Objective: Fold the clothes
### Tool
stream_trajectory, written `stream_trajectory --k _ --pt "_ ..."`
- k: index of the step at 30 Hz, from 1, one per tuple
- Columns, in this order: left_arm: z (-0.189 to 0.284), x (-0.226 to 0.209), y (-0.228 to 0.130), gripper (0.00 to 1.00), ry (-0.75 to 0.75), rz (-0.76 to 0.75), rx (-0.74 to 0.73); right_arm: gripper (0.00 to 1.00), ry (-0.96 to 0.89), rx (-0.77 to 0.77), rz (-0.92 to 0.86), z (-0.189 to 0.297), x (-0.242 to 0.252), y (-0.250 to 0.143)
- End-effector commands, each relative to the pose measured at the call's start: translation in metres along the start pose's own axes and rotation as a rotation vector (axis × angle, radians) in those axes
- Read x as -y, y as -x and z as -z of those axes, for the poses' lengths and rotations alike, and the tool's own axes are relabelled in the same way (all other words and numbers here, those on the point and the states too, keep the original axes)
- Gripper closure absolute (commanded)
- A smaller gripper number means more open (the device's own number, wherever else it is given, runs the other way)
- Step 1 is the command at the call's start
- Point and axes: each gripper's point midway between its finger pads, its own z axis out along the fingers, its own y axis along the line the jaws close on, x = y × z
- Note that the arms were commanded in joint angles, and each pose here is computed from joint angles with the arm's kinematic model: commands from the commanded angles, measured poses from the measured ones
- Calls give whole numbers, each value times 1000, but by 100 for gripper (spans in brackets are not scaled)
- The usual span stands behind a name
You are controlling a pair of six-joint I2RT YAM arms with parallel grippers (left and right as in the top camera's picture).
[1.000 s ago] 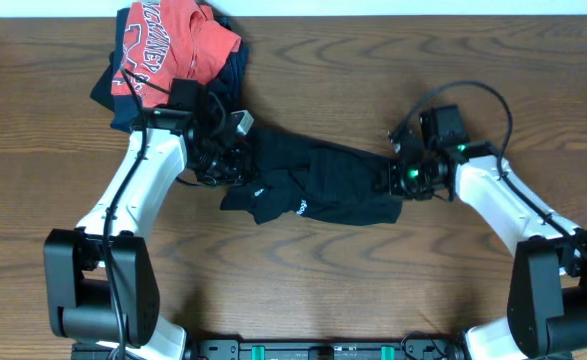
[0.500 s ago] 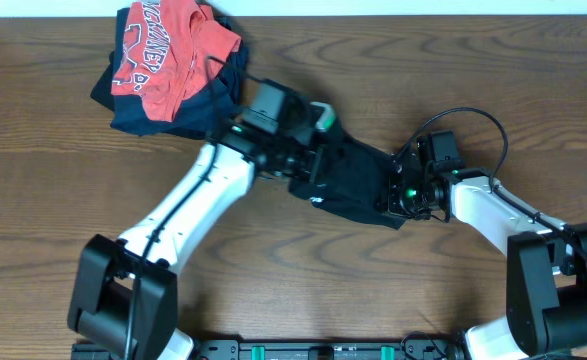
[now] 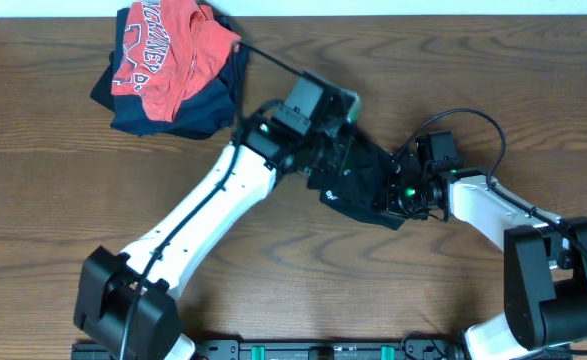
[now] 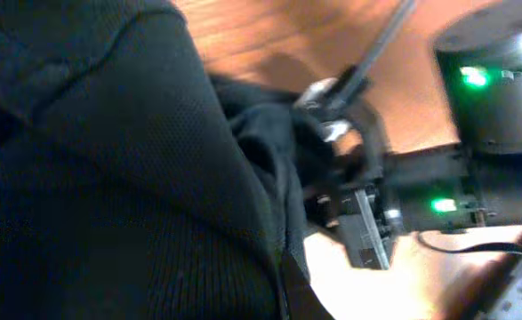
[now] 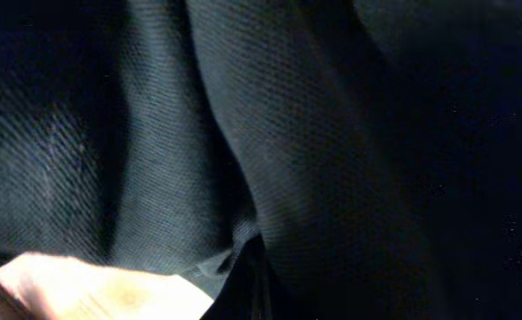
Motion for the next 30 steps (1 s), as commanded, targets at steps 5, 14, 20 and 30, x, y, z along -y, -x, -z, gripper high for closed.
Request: stream_trajectory --k 5,14,20,30 --pt "46 -18 41 94 159 -58 128 99 52 39 21 16 -22 22" --pt "51 -51 23 94 342 -44 63 99 61 150 83 84 -49 51" --pt "53 -57 19 94 376 -83 41 99 -1 186 67 92 -33 57" --pt "18 -18 29 94 305 -174 73 99 24 240 34 106 -21 73"
